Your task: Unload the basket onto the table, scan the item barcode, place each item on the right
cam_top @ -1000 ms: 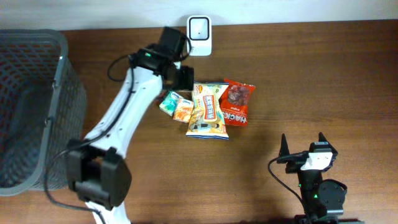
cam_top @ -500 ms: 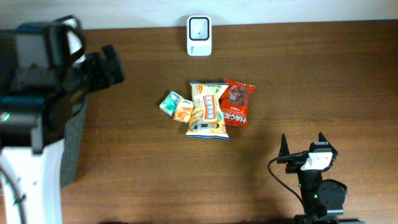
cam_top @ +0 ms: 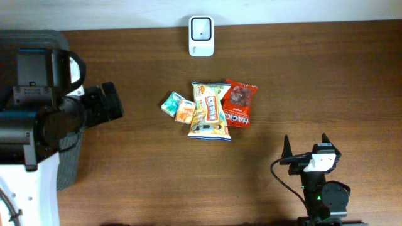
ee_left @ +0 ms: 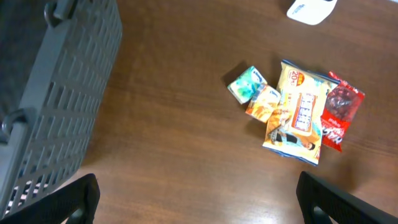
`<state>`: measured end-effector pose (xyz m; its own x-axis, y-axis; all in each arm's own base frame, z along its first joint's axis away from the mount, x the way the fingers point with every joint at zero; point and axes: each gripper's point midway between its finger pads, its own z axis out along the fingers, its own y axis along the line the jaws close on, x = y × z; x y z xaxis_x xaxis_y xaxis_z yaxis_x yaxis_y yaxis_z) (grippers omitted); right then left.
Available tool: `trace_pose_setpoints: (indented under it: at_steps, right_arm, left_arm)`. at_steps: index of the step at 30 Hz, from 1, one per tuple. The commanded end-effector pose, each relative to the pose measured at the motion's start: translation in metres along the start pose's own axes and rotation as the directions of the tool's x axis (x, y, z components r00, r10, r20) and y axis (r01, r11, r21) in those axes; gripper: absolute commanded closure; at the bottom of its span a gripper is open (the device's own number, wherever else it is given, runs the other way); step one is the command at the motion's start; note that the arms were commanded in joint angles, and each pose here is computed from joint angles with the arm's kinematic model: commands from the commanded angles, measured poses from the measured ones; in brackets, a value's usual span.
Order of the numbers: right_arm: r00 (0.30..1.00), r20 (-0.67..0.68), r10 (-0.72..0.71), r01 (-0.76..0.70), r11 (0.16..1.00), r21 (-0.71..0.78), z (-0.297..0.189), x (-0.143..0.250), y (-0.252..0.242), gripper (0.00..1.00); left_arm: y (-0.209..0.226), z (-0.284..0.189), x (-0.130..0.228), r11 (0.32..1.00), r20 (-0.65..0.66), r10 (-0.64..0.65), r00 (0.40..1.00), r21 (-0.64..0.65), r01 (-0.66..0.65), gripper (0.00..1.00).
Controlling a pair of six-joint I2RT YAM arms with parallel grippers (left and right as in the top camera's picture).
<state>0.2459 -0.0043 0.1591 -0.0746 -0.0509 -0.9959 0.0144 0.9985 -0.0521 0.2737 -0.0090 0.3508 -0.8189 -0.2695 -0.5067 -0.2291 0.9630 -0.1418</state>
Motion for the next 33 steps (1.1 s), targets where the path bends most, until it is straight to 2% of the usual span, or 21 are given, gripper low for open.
trace_pose_setpoints:
  at_steps: [1, 12, 14, 16, 18, 19, 23, 25, 28, 29, 31, 33]
  right_arm:
    - [1.0, -0.003, 0.007, -0.007, 1.0, 0.0, 0.0, 0.003, 0.001, 0.01]
    - [1.0, 0.006, 0.003, -0.003, 1.0, -0.004, 0.0, 0.001, 0.002, 0.02]
    - [0.995, 0.064, 0.081, -0.074, 0.991, -0.113, -0.001, -0.015, 0.019, 0.02]
    - [0.955, 0.096, 0.28, -0.216, 0.881, -0.42, -0.018, -0.047, 0.065, 0.01]
    - [0.91, 0.01, 0.414, -0.291, 0.655, -0.697, -0.053, -0.074, 0.108, 0.02]
    - [0.905, -0.001, 0.425, -0.289, 0.614, -0.735, -0.06, -0.079, 0.114, 0.02]
    - [0.833, 0.087, 0.546, -0.288, 0.562, -0.776, -0.077, -0.121, 0.105, 0.02]
    - [0.794, 0.233, 0.562, -0.176, 0.579, -0.796, -0.097, -0.151, 0.099, 0.02]
    - [0.71, 0.364, 0.603, -0.157, 0.64, -0.753, -0.109, -0.19, 0.079, 0.02]
    - [0.704, 0.432, 0.564, -0.101, 0.681, -0.725, -0.118, -0.211, 0.076, 0.02]
    - [0.747, 0.46, 0.479, -0.046, 0.728, -0.684, -0.116, -0.228, 0.078, 0.02]
    - [0.851, 0.406, 0.334, -0.011, 0.784, -0.621, -0.095, -0.235, 0.083, 0.02]
  left_arm:
    - [-0.001, -0.001, 0.0, 1.0, -0.001, -0.004, 1.0, 0.009, 0.004, 0.01]
    - [0.0, -0.001, 0.001, 1.0, -0.005, -0.003, 1.0, 0.007, 0.003, 0.01]
    - [0.0, -0.001, 0.001, 1.0, -0.005, -0.003, 1.0, 0.008, 0.003, 0.01]
    - [-0.001, -0.001, 0.001, 1.0, -0.005, -0.003, 1.0, 0.008, 0.003, 0.01]
    - [0.0, -0.001, 0.001, 1.0, -0.005, -0.003, 1.0, 0.008, 0.003, 0.01]
    - [-0.001, -0.001, 0.001, 1.0, -0.005, -0.003, 1.0, 0.008, 0.003, 0.01]
    - [0.0, -0.001, 0.001, 1.0, -0.005, -0.003, 1.0, 0.008, 0.003, 0.01]
    - [0.0, -0.001, 0.001, 1.0, -0.005, -0.003, 1.0, 0.007, 0.003, 0.01]
    - [0.0, -0.001, 0.001, 1.0, -0.005, -0.003, 1.0, 0.007, 0.003, 0.01]
    - [0.0, -0.001, 0.001, 1.0, -0.005, -0.003, 1.0, 0.008, 0.003, 0.01]
    - [0.0, -0.001, 0.001, 1.0, -0.005, -0.003, 1.0, 0.007, 0.003, 0.01]
    - [0.0, -0.001, 0.001, 1.0, -0.005, -0.003, 1.0, 0.007, 0.003, 0.01]
